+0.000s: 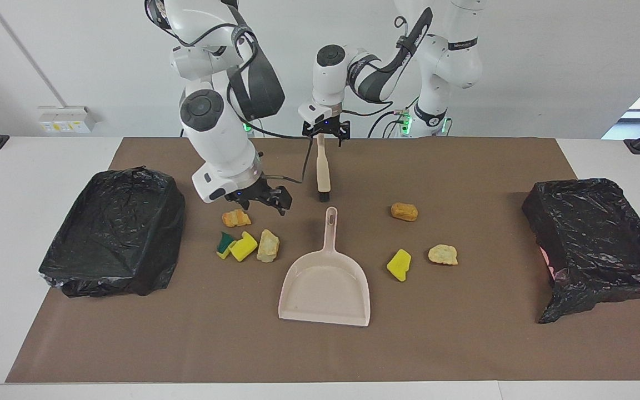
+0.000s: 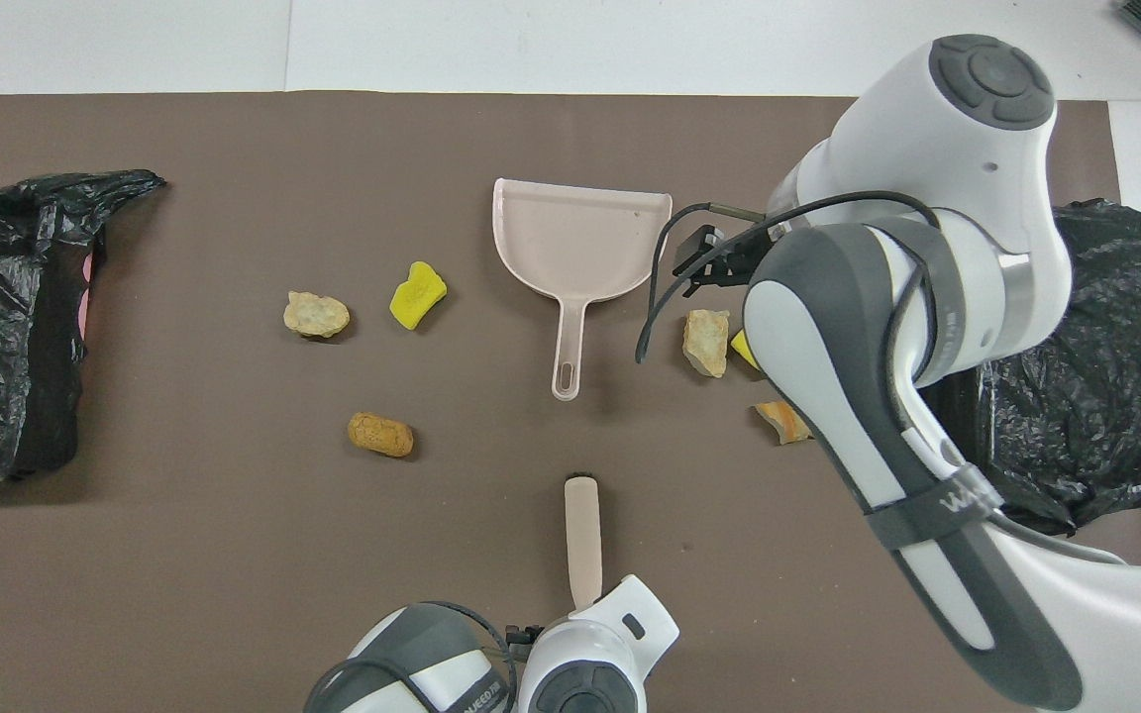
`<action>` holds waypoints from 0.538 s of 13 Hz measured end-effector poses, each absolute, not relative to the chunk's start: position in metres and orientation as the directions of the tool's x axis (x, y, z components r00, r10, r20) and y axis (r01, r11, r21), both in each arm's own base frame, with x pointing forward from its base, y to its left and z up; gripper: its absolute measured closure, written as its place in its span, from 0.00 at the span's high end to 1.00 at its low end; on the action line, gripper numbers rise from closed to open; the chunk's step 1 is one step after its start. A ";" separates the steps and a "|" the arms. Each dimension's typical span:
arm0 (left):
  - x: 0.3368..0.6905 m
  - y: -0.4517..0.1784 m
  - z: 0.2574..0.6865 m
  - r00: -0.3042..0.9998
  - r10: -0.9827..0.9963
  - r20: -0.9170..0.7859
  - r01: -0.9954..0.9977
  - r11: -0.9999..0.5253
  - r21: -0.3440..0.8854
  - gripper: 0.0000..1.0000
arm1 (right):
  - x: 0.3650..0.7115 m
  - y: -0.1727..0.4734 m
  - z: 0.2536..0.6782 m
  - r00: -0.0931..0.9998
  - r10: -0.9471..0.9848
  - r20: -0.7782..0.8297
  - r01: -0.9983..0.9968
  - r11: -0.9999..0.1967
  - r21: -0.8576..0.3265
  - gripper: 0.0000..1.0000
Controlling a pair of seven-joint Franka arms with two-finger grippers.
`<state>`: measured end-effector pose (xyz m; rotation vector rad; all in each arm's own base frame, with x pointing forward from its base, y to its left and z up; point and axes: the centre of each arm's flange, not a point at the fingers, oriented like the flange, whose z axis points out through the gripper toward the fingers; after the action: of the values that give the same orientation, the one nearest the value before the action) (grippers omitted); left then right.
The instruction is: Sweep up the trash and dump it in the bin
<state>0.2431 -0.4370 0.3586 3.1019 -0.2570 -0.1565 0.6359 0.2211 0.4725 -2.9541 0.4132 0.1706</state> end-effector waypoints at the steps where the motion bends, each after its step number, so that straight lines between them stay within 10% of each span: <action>1: 0.240 -0.437 0.356 0.981 -0.164 -0.107 -0.161 -0.986 0.034 0.98 | 0.638 0.235 0.463 0.954 -0.271 -0.129 -0.288 -0.947 -0.143 1.00; 7: 0.229 -0.445 0.327 0.982 -0.132 -0.138 -0.127 -0.991 0.045 0.90 | 0.652 0.316 0.421 0.948 -0.295 -0.122 -0.313 -0.934 -0.174 1.00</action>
<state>0.2288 -0.4448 0.3266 3.0914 -0.2022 -0.2193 0.6522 0.3158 0.4210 -2.9102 0.4581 0.1398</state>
